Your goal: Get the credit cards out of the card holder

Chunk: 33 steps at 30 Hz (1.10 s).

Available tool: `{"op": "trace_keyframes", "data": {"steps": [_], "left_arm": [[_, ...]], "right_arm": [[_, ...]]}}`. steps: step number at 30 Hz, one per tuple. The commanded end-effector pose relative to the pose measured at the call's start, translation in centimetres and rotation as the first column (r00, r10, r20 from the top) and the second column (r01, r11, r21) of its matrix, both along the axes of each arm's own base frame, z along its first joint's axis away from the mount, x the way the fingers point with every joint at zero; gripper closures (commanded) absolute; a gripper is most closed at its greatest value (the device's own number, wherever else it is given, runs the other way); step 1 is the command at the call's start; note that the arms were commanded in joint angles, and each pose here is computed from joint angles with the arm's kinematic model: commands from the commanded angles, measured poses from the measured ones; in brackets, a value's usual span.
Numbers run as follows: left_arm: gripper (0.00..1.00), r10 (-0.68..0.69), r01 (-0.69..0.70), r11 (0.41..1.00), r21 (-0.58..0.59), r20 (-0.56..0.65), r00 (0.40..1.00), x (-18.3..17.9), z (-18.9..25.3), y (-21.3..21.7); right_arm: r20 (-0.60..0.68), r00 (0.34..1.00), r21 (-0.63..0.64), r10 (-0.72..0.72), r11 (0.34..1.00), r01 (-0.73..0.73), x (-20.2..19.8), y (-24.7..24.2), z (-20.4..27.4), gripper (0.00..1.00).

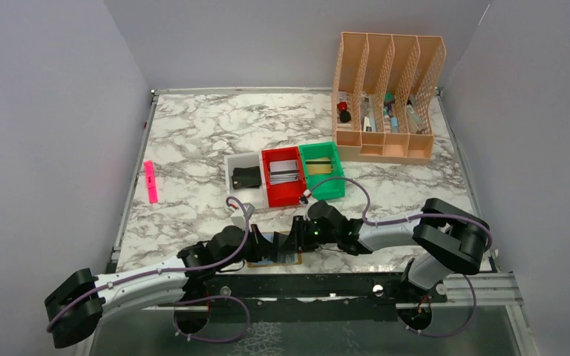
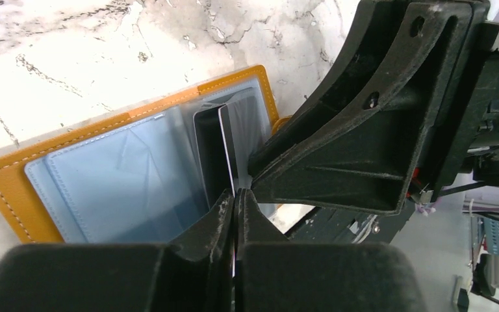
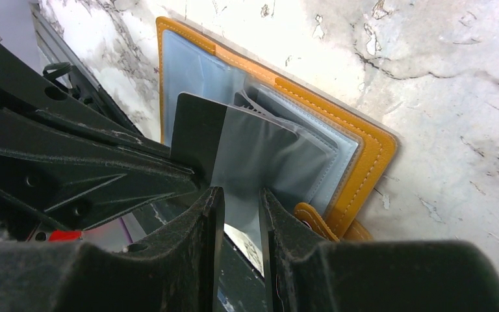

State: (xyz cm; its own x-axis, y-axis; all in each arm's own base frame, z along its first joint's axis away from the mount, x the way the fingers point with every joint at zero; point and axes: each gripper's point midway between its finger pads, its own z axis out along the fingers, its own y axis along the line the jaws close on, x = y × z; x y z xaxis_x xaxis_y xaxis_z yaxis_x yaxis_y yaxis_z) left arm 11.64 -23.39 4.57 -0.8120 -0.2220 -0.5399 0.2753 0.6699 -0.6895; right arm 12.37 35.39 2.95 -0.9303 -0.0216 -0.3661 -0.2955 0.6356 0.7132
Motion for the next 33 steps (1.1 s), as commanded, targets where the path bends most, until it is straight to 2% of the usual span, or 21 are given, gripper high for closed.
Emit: {"op": "trace_keyframes", "data": {"steps": [1, 9, 15, 25, 30, 33], "left_arm": [[1.0, -0.047, 0.046, 0.998, -0.035, 0.0, 0.999, -0.7, 1.9, -1.0], [1.0, 0.03, -0.031, 0.997, 0.068, 0.014, 0.999, 0.3, 1.4, 0.9], [1.0, 0.098, -0.105, 0.986, 0.126, 0.062, 0.993, 1.6, 2.7, 2.3], [1.0, 0.158, -0.176, 0.976, 0.129, 0.138, 0.978, 3.2, 5.9, 2.9], [1.0, 0.136, -0.147, 0.987, 0.067, 0.144, 0.98, 3.1, 6.5, 1.7], [1.0, 0.117, -0.116, 0.993, -0.016, 0.15, 0.982, 3.0, 7.0, 0.5]], "right_arm": [[-0.017, 1.0, -0.097, -0.025, 0.995, 0.023, -0.4, -1.7, -2.5, 0.68], [0.005, 0.998, -0.141, -0.066, 0.988, 0.066, 0.2, -2.6, -2.7, 0.68], [0.024, 0.997, -0.153, -0.077, 0.985, 0.08, 0.5, -2.9, -2.5, 0.68], [0.144, 0.987, -0.137, -0.076, 0.986, 0.096, 1.7, -3.7, 0.9, 0.67], [0.228, 0.965, -0.08, -0.133, 0.985, 0.155, 2.5, -5.1, 3.6, 0.56], [0.252, 0.951, -0.05, -0.181, 0.979, 0.199, 2.7, -6.2, 4.2, 0.45]]}}
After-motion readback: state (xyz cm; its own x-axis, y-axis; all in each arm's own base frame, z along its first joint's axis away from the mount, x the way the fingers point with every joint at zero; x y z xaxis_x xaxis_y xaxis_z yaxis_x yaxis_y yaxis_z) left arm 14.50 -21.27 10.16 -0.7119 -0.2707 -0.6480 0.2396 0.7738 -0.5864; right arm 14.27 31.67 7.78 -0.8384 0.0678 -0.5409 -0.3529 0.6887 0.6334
